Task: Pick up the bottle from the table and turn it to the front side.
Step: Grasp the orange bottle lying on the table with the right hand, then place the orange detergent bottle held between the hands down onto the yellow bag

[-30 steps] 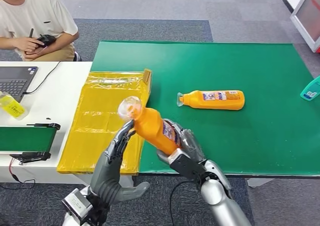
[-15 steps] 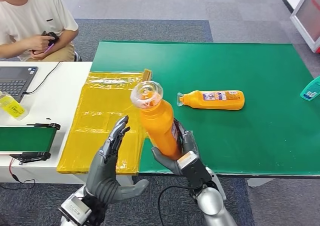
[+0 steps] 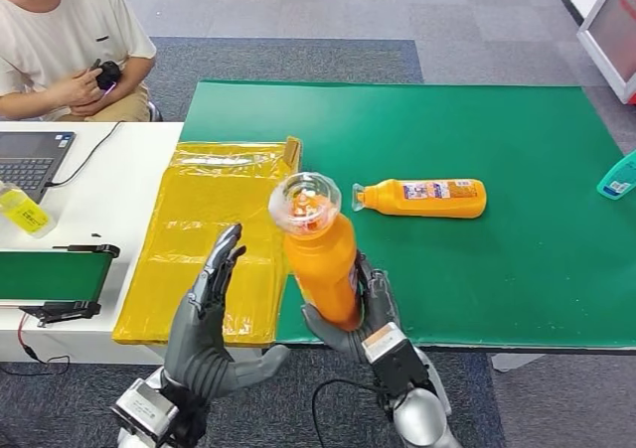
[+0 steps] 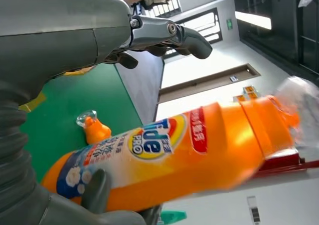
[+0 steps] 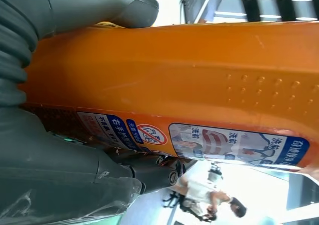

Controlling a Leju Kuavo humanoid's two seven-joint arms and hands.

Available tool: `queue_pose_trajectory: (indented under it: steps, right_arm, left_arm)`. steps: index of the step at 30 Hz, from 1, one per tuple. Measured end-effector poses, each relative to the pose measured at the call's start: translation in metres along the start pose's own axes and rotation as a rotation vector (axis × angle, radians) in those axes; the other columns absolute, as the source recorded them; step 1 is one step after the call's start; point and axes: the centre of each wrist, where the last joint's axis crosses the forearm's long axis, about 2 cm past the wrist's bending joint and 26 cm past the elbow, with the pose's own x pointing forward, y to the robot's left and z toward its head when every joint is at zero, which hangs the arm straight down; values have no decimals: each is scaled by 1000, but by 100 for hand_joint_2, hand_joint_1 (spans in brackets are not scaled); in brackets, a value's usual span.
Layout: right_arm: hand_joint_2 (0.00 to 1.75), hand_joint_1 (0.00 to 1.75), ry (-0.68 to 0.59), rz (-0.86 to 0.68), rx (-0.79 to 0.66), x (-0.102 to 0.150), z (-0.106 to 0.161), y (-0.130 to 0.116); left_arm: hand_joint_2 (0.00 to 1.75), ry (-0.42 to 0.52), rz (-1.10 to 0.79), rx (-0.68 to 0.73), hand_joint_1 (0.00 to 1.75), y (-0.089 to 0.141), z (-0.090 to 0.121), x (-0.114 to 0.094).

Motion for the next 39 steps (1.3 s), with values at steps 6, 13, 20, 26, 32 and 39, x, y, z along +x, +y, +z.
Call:
queue_pose_trajectory:
  steps: [6, 13, 20, 26, 32, 39]
  right_arm:
    - [175, 175, -93, 64, 22, 15, 4, 11]
    - [175, 175, -134, 83, 35, 22, 1, 13]
    - [175, 175, -172, 172, 45, 25, -2, 16]
    - [175, 175, -191, 250, 49, 20, -9, 22]
    - [175, 175, -195, 305, 33, 13, -8, 25]
    - [175, 175, -208, 363, 41, 13, -5, 25]
  left_arm:
    - [175, 6, 28, 14, 0, 0, -1, -1]
    - [175, 5, 40, 13, 0, -1, -1, -1]
    - [175, -18, 175, -42, 0, -6, -5, -1]
    - [175, -78, 352, -194, 0, -23, -21, -2]
    - [175, -97, 402, -244, 0, -32, -34, -2]
    - [175, -91, 401, -253, 0, -35, -32, -2]
